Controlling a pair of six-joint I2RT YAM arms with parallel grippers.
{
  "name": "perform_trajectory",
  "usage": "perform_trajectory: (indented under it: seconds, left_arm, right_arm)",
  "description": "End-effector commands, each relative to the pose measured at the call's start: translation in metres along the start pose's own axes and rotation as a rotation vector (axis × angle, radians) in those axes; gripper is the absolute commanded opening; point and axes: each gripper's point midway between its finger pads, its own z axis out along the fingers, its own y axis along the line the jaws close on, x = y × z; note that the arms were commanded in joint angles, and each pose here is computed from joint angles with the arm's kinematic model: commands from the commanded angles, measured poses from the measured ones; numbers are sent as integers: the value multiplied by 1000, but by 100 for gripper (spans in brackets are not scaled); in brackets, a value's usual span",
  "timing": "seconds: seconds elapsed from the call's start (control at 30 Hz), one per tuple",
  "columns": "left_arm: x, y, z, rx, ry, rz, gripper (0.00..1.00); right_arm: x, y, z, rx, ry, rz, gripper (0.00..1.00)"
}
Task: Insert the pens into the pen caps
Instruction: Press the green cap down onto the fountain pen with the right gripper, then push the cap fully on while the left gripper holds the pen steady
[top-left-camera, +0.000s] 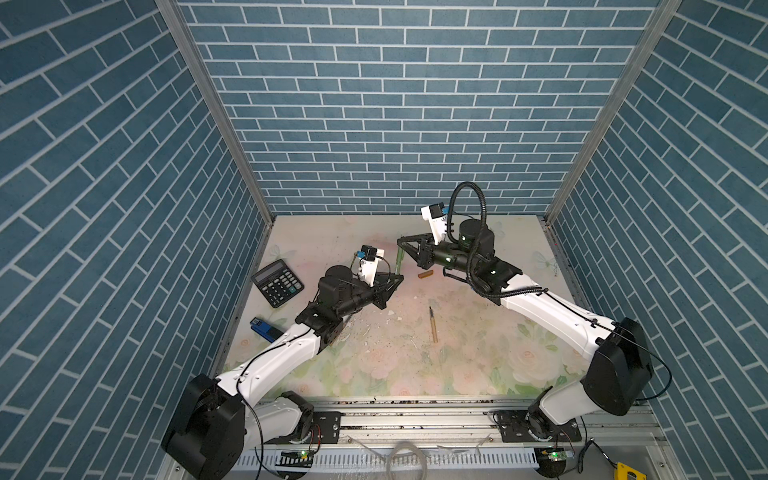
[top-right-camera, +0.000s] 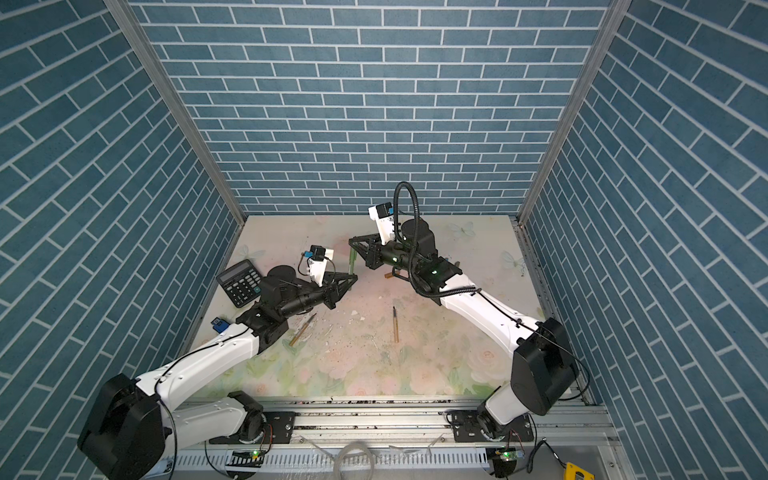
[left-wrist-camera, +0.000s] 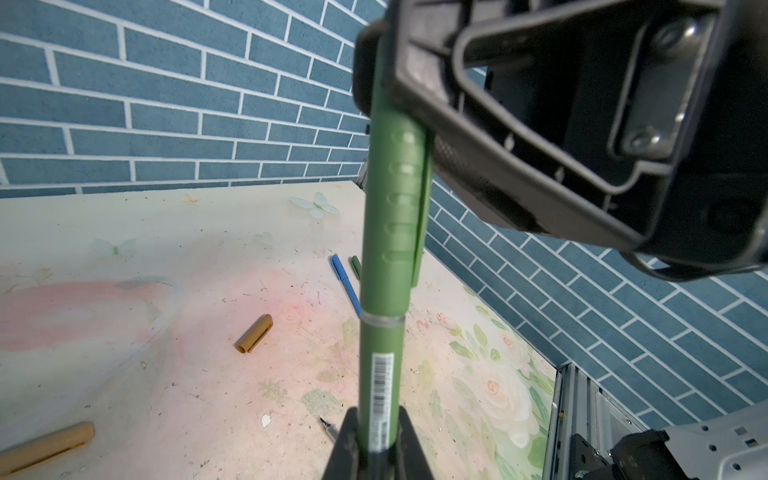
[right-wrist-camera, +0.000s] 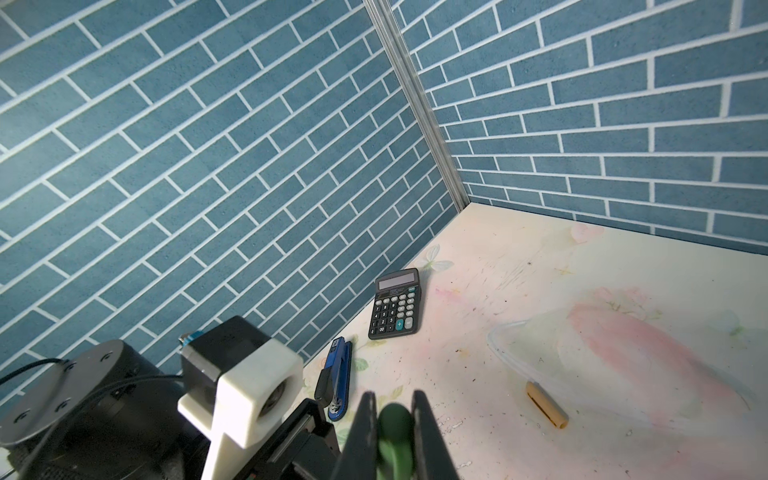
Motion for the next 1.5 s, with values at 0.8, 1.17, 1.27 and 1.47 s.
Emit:
perform_trajectory:
  seconds: [0.8,1.17,1.27,1.47]
  left_arm:
    - [-131,28,-59,-117,-473,17,0]
    - [-120,27,-43,-58,-407,-19,0]
    - [-110,25,-31,-36,-363,-35,0]
    - [-82,31,-1,4,-272,-111,0]
  right_arm:
    - [207,0,6,-29,548,191,8]
    - [135,12,7,11,442,49,11]
    - [93,11,4,51,348,3,13]
    - [-9,10,-24,204,3,-96,46]
